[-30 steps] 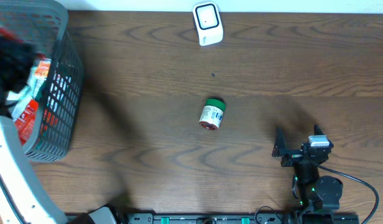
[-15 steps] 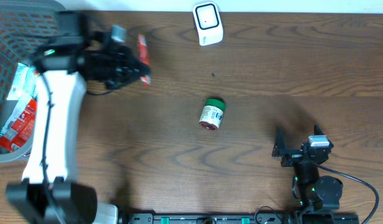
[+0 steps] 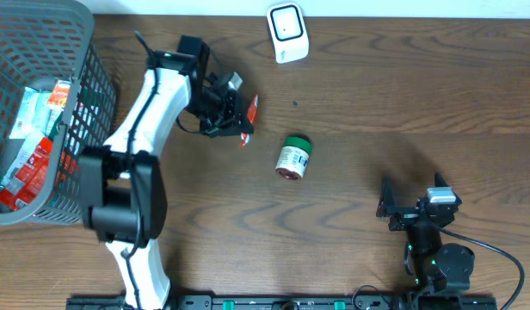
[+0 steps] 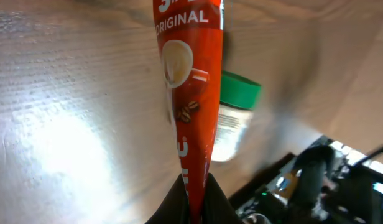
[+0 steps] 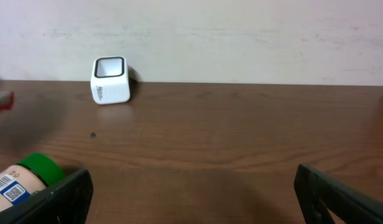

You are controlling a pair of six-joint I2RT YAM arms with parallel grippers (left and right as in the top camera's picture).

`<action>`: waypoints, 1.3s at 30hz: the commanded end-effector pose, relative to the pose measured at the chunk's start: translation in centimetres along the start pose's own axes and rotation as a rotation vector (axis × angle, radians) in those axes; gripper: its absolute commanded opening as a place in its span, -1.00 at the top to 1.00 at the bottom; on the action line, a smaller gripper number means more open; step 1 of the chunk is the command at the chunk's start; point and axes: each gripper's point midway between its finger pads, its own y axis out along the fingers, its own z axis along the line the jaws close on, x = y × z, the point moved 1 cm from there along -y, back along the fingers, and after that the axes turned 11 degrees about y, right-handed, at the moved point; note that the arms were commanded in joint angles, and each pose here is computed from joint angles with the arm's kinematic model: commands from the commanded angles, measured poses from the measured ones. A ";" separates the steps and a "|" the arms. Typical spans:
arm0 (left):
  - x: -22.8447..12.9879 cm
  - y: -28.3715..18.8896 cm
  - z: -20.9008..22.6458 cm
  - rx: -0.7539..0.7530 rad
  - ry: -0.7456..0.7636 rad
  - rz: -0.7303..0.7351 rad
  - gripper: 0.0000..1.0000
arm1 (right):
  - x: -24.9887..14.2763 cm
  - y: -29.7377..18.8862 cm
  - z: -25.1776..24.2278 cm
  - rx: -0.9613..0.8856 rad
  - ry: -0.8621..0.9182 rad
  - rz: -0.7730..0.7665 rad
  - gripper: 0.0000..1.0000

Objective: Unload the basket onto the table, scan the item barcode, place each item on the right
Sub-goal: 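Carry the Nescafe stick out and set it beside the jar, then regrasp the Nescafe stick on the table with the left gripper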

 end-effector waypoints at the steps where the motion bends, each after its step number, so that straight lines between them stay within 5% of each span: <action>1: -0.1 2.8 2.5 0.105 0.041 0.064 0.85 | -0.1 0.0 0.2 0.006 0.013 0.003 -0.98; 8: 0.9 5.0 3.9 0.162 0.076 0.065 0.85 | -0.1 0.0 0.2 0.006 0.013 0.003 -0.99; 15: 0.8 4.5 6.0 0.299 0.077 0.070 0.00 | -0.1 0.0 0.2 0.006 0.013 0.003 -0.99; 18: 0.9 4.3 6.7 0.344 0.080 0.068 -0.05 | -0.1 0.0 0.2 0.006 0.013 0.003 -0.99; 26: 2.2 1.7 5.6 0.460 0.144 -0.002 -0.04 | -0.1 0.0 0.2 0.006 0.013 0.003 -0.99; 33: 1.6 3.6 4.2 0.527 0.225 0.025 0.42 | -0.1 0.0 0.2 0.006 0.013 0.003 -0.99; 39: 2.5 5.1 2.7 0.607 0.322 -0.010 0.51 | -0.1 0.0 0.2 0.006 0.013 0.003 -0.99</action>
